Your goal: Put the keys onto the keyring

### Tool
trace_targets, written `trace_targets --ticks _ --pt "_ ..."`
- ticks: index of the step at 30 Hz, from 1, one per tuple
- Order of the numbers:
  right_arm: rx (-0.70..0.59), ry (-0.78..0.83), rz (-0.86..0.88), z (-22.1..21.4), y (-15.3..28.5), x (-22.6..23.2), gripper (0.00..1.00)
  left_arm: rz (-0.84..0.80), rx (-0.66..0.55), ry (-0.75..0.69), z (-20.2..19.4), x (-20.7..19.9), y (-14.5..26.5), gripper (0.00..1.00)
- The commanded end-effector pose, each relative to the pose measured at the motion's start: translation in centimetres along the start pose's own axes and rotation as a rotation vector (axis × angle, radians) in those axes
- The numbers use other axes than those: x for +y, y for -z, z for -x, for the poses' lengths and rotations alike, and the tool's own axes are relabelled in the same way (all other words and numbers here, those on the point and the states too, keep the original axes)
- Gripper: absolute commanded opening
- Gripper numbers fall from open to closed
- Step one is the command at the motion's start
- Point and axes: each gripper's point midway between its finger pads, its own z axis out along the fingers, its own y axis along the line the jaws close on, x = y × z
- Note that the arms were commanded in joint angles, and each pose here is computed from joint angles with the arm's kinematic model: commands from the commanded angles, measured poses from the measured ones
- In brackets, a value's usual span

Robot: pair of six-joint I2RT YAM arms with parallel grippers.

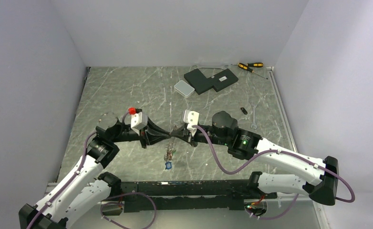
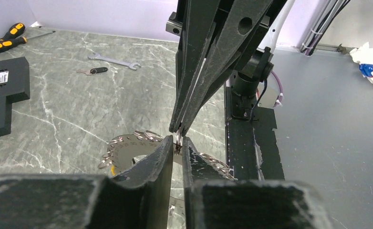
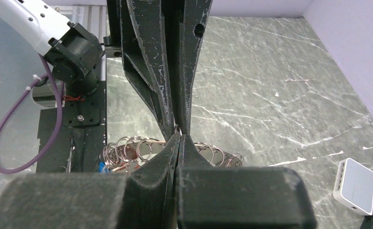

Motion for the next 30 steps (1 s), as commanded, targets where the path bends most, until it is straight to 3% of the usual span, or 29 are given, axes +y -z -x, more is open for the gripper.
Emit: trace_targets --ticks 1,4,13,14,17,19,30 --pt "-0.172 0.064 -0.037 6.1 0.6 -0.9 0.0 -0.035 -0.012 -0.035 1.0 -0.5 -0.1 0.13" --pt "-0.175 0.065 -0.034 6.2 0.5 -0.9 0.0 -0.039 -0.013 -0.04 1.1 -0.6 -0.1 0.0" --pt "-0.181 0.046 -0.055 6.5 0.6 -1.2 0.0 0.011 -0.034 -0.087 2.0 -0.5 0.4 0.0" --pt "-0.174 0.041 -0.064 6.5 0.5 -1.3 0.02 0.016 -0.035 -0.092 2.1 -0.5 0.5 0.0" --pt "-0.154 0.033 -0.082 6.2 0.5 -1.7 0.32 0.027 -0.037 -0.102 2.3 -0.4 0.6 0.0" --pt "-0.146 0.029 -0.089 6.1 0.5 -1.8 0.41 0.032 -0.04 -0.108 2.5 -0.4 0.6 0.0" --pt "-0.116 0.032 -0.082 5.0 1.4 -1.3 0.46 0.044 -0.054 -0.129 2.8 -0.5 0.8 0.0"
